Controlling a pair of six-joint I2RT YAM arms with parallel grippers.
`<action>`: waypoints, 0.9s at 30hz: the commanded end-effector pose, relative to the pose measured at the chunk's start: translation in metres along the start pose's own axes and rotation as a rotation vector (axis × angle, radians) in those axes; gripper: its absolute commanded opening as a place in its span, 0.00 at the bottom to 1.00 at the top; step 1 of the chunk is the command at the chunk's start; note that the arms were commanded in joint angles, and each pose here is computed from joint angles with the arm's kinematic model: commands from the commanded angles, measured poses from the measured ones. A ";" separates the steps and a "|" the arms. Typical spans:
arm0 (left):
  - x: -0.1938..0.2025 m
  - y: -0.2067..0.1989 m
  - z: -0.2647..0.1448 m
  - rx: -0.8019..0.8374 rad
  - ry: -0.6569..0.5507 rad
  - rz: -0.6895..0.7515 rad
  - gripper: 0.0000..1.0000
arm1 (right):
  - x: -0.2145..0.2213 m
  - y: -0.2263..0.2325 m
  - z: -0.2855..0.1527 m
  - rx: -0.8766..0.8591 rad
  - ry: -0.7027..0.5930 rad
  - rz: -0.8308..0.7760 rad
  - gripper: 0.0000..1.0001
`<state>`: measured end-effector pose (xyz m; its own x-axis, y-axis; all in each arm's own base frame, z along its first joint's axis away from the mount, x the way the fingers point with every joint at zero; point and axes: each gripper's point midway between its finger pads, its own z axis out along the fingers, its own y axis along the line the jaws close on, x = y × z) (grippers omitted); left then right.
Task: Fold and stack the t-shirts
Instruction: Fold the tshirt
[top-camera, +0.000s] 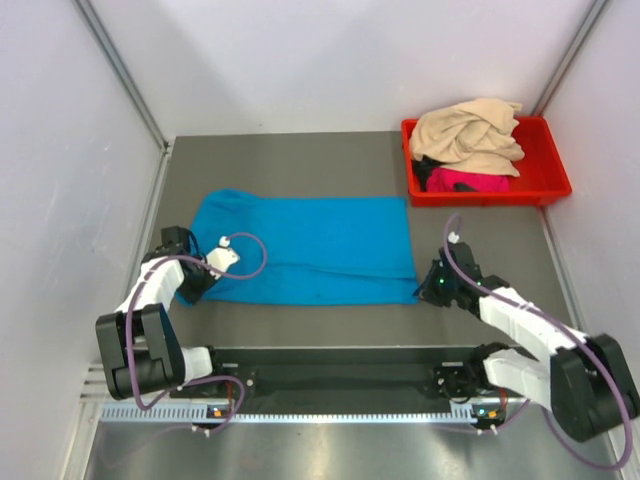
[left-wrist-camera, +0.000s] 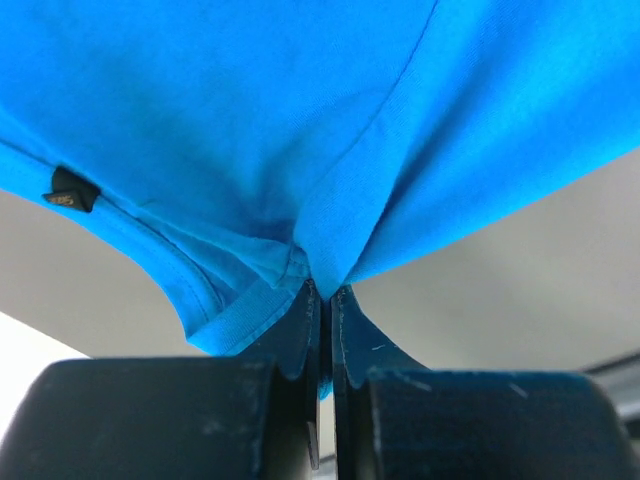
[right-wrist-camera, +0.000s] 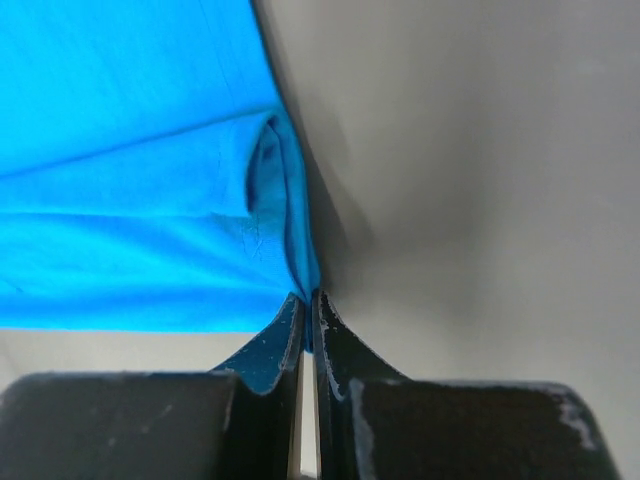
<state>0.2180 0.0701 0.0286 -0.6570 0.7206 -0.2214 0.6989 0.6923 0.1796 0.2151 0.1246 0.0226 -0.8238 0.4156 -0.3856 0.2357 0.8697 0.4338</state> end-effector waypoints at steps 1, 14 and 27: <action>0.019 -0.007 -0.011 0.032 0.088 0.091 0.00 | 0.008 -0.033 -0.019 0.114 0.009 0.031 0.00; -0.016 0.010 -0.060 0.075 0.010 0.068 0.83 | -0.052 -0.019 -0.044 0.150 -0.122 -0.072 0.51; -0.160 0.177 -0.082 -0.275 -0.545 -0.578 0.67 | -0.187 0.113 -0.018 -0.048 -0.255 -0.446 0.50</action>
<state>0.3500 0.0860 0.1436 -0.7228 0.4187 -0.5498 0.3444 0.9080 0.2386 0.3314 0.1225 0.1156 -0.7831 0.1758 -0.5965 0.0104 0.9628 0.2701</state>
